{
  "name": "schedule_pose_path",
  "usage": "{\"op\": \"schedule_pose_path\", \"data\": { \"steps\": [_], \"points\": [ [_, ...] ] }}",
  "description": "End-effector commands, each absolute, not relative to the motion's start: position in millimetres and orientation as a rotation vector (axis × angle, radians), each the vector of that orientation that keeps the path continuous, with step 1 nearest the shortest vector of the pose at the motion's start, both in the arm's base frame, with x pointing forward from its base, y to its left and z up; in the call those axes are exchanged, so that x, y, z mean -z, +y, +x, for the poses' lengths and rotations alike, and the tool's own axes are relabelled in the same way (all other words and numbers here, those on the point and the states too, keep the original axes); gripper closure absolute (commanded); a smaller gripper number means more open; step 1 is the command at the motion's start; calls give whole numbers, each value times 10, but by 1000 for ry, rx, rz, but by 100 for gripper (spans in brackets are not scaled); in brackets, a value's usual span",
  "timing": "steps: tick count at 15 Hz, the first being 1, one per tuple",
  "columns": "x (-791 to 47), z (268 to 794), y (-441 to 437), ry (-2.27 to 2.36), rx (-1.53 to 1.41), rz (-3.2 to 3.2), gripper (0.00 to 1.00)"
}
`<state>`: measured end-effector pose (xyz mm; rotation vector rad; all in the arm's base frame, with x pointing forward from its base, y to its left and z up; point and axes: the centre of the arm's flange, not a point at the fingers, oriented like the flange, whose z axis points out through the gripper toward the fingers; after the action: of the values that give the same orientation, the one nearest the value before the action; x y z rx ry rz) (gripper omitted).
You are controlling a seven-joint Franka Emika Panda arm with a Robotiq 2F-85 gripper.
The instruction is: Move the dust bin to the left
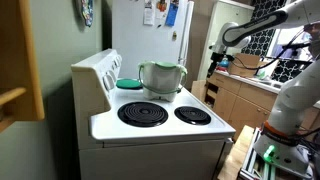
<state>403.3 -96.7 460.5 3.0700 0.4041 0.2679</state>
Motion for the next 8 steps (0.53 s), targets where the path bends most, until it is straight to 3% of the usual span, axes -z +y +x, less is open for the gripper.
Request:
{"op": "schedule_pose_path", "data": {
  "steps": [1,8],
  "points": [
    [-4604,4033,-967,404,-267,3070,0],
    [-4672,3882,-135,305,-115,3076,0]
  ]
}}
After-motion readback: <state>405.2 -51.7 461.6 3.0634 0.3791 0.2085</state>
